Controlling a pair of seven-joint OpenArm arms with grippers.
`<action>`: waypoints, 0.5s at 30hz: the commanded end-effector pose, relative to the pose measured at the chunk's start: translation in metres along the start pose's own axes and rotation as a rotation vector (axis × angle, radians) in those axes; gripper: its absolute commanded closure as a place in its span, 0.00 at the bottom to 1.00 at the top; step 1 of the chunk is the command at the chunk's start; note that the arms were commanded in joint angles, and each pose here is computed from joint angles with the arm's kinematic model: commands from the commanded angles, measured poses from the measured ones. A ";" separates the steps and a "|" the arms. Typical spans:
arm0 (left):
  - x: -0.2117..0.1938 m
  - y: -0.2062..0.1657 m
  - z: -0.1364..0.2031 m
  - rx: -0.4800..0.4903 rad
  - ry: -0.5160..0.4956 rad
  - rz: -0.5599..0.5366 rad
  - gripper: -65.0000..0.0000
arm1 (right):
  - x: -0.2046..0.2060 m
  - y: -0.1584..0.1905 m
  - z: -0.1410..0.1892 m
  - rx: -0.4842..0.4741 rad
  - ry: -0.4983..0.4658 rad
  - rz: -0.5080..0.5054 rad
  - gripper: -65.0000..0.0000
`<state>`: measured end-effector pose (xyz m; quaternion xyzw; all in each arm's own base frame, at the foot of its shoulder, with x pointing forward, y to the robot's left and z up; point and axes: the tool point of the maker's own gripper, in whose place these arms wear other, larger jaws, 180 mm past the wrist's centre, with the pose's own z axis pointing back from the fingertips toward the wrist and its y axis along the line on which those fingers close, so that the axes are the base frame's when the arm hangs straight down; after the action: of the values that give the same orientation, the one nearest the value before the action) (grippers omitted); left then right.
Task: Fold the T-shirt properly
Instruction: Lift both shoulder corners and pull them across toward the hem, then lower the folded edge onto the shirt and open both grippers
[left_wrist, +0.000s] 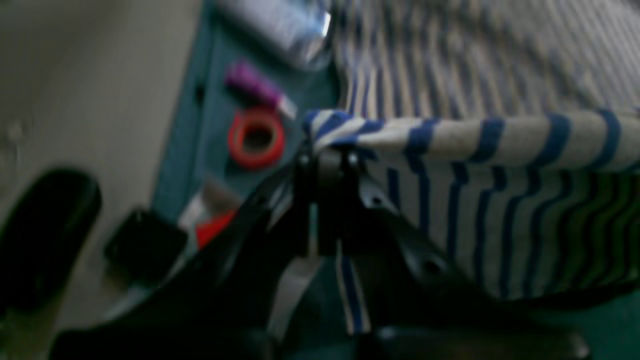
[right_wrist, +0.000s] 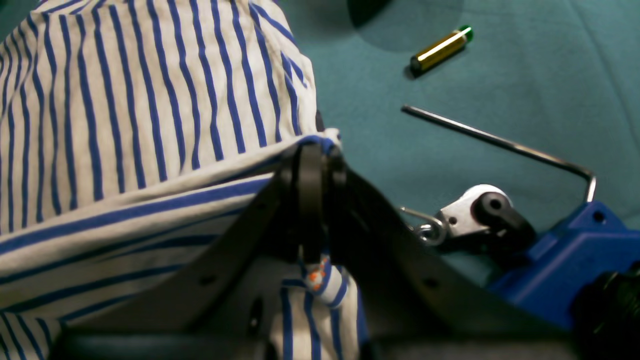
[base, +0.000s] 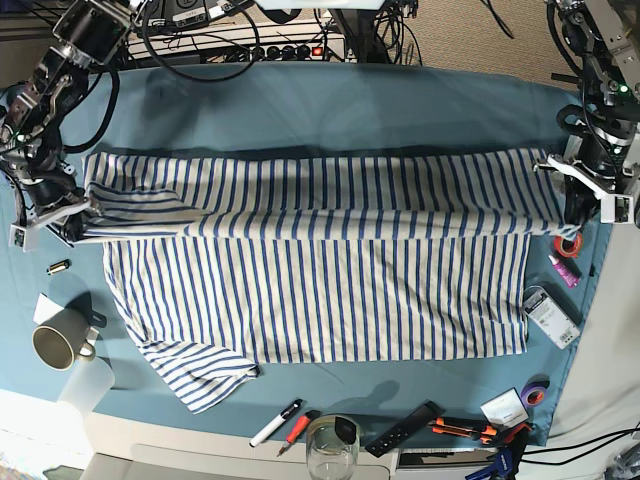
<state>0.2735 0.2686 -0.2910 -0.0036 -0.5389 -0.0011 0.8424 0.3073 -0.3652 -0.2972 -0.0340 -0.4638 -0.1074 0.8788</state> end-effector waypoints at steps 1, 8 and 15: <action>0.015 0.006 0.001 0.019 -0.043 -0.021 1.00 | 0.024 -0.007 0.004 -0.021 -0.067 0.013 1.00; -0.009 0.012 -0.015 0.017 0.014 0.034 1.00 | 0.028 0.006 -0.007 -0.031 -0.035 0.131 1.00; -0.036 -0.008 -0.045 -0.052 0.089 0.086 1.00 | 0.035 0.010 -0.014 -0.078 -0.047 0.174 1.00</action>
<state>0.2901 0.2547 -0.3601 -0.0553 -0.4728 0.0249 0.8791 0.3297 -0.3537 -0.2999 -0.0931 -0.4426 -0.0510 0.8904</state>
